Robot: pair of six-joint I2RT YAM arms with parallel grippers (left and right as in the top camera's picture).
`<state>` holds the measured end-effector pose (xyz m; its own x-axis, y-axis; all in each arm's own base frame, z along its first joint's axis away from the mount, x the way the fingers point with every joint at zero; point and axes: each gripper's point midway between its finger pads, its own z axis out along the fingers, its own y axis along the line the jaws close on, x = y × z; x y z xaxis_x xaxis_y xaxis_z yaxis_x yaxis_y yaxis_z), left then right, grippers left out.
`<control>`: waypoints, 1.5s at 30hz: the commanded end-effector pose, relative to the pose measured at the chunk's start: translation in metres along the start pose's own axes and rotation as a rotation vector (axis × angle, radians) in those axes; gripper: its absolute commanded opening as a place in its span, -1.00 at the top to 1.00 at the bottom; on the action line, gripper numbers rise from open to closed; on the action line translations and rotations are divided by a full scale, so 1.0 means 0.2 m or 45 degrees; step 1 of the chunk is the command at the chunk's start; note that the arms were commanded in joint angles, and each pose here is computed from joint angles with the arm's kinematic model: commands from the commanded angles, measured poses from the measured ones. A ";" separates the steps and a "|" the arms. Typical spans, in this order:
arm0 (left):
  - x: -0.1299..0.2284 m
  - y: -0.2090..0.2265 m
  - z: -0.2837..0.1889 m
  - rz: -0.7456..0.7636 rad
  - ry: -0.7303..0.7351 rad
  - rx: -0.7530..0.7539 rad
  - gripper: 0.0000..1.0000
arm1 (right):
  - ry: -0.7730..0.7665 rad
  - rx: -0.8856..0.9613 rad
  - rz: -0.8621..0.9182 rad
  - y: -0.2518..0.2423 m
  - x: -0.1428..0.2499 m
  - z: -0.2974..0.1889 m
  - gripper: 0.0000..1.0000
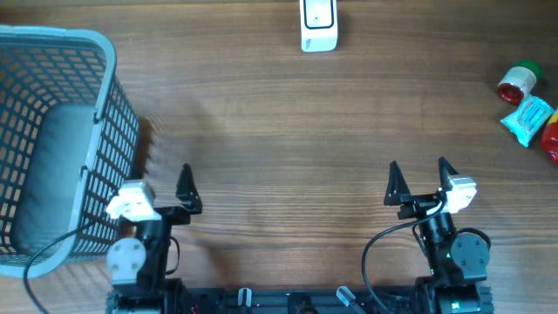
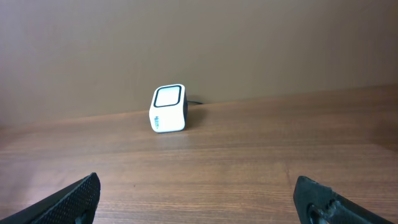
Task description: Scan the item barcode
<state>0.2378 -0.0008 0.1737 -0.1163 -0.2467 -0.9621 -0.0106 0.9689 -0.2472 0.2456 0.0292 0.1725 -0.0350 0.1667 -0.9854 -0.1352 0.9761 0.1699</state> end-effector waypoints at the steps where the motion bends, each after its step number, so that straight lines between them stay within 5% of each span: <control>1: 0.08 0.01 0.03 0.025 -0.006 0.002 -1.00 | -0.018 0.013 -0.017 -0.01 -0.01 0.00 -0.99; 7: 0.01 0.00 0.05 0.121 -0.120 0.023 -1.00 | -0.018 0.013 -0.017 -0.01 -0.01 0.00 -0.99; 45: 0.07 0.05 0.05 0.122 -0.057 -0.026 -1.00 | -0.018 0.013 -0.017 -0.01 -0.01 0.00 -0.99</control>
<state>0.2461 0.0019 0.1591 -0.0729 -0.1755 -0.9818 -0.0087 0.9845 -0.1753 0.2456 0.0292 0.1725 -0.0350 0.1667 -0.9854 -0.1352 0.9761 0.1699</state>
